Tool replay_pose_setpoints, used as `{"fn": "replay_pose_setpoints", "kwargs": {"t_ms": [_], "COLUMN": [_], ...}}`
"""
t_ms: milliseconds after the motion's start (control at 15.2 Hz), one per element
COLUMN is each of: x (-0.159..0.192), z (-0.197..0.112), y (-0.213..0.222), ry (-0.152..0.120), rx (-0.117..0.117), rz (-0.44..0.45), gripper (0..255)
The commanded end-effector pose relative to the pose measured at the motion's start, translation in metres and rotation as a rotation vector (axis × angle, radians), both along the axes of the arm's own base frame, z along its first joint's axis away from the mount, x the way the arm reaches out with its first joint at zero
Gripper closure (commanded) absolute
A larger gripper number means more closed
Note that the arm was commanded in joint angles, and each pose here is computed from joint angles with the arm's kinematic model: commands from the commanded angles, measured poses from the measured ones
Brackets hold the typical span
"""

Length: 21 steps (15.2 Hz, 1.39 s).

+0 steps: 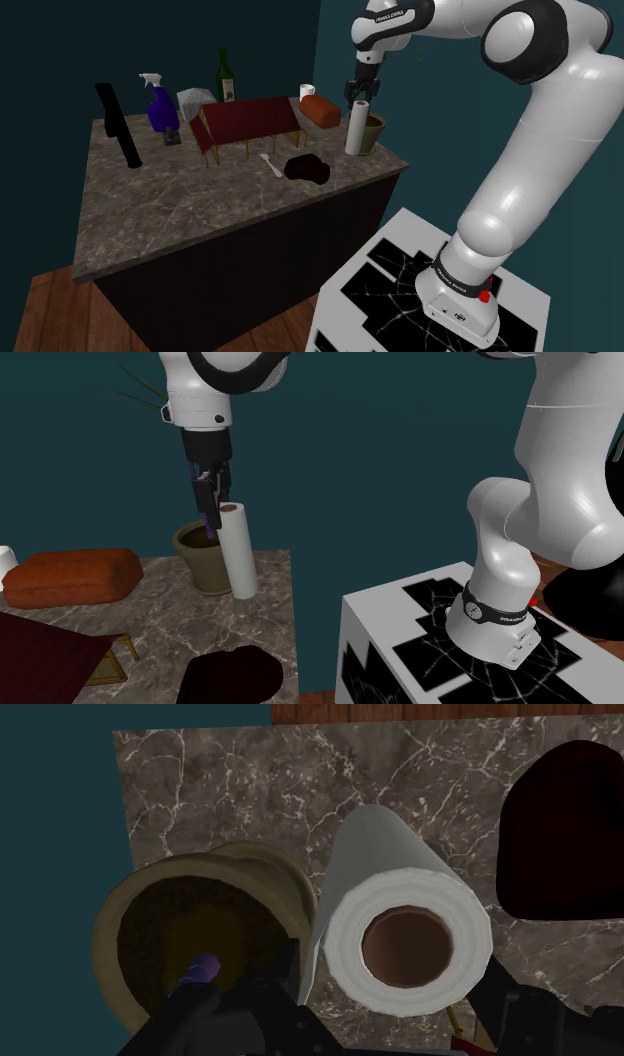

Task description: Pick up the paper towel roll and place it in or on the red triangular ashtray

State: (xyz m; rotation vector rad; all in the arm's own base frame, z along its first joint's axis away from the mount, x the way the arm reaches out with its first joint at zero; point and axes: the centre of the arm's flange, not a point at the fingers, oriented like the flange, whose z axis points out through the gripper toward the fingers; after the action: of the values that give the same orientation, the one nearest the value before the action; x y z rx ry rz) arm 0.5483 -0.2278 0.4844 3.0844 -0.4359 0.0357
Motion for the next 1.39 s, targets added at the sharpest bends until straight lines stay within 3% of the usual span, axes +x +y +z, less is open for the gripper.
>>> {"fn": "replay_pose_setpoints", "kwargs": {"t_ms": [0,528,1320], "x": [-0.001,-0.001,0.045], "z": [0.01,0.052,0.121], "y": [-0.001,-0.001,0.134], "ry": [0.0,0.0,0.0], "rx": [0.0,0.0,0.0], "rz": [0.0,0.0,0.0], "gripper": [255,255,255]}}
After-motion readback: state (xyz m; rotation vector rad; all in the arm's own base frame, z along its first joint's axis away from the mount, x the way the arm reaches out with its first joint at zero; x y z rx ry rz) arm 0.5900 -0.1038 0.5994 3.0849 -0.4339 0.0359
